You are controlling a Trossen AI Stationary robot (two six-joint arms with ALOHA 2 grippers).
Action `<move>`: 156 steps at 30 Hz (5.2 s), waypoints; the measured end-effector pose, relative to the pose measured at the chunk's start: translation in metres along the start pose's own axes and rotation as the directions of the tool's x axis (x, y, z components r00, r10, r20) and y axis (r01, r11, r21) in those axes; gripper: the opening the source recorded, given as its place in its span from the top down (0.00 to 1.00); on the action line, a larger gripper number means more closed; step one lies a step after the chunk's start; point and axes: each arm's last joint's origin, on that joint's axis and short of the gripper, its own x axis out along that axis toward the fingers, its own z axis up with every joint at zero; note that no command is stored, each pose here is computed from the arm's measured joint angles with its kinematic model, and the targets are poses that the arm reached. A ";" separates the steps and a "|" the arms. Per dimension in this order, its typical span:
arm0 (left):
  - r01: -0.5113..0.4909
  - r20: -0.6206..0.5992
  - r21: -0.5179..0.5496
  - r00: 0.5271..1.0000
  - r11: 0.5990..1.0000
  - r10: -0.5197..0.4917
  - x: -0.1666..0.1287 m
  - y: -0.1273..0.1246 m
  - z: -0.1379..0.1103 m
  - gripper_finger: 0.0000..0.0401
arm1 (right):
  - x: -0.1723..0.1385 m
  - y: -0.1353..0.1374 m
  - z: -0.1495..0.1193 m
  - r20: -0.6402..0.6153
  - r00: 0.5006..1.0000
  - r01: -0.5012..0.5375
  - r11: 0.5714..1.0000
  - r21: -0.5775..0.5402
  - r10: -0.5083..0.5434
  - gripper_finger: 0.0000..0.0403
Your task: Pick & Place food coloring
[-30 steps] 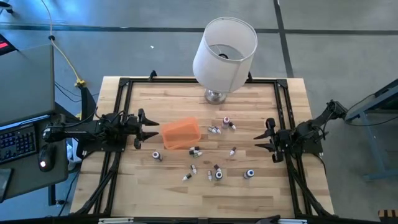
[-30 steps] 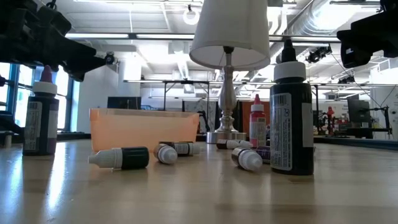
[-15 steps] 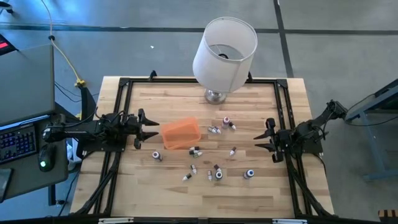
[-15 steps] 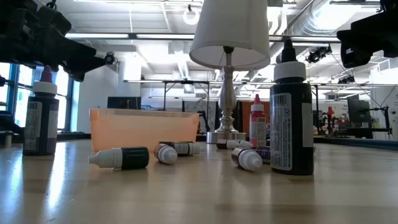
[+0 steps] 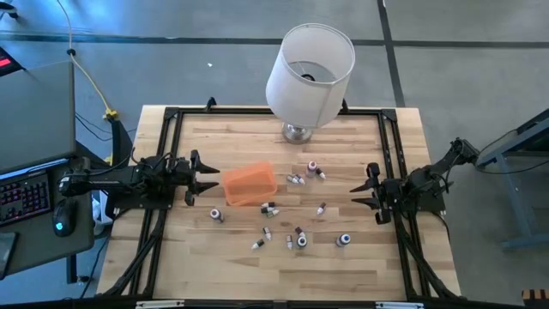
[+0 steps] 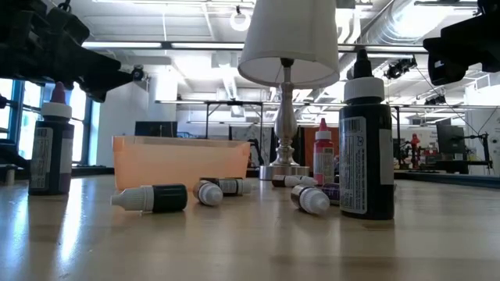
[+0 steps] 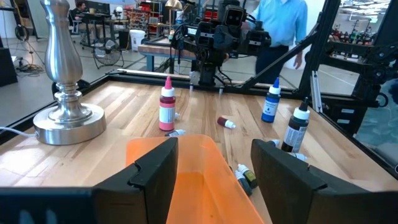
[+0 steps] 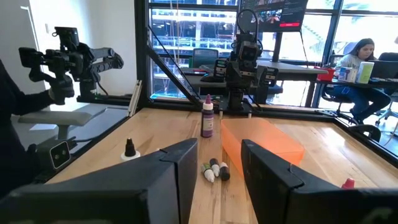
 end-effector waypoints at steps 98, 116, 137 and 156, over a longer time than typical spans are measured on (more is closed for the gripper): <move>-0.307 0.218 -0.040 0.926 0.951 0.308 -0.005 0.007 0.025 0.50 | 0.127 -0.113 -0.047 -0.337 0.865 0.376 0.925 -0.061 -0.373 0.71; -0.308 0.208 -0.038 0.928 0.951 0.309 -0.005 0.007 0.024 0.50 | 0.123 -0.117 -0.050 -0.383 0.838 0.407 0.913 -0.037 -0.390 0.76; -0.310 0.220 -0.042 0.925 0.950 0.311 -0.005 0.007 0.026 0.50 | 0.158 -0.125 -0.006 -0.158 0.891 0.428 0.904 -0.015 -0.425 0.93; -0.311 0.215 -0.041 0.925 0.950 0.312 -0.005 0.007 0.025 0.50 | 0.298 -0.138 -0.010 -0.117 0.912 0.388 0.920 -0.059 -0.393 0.93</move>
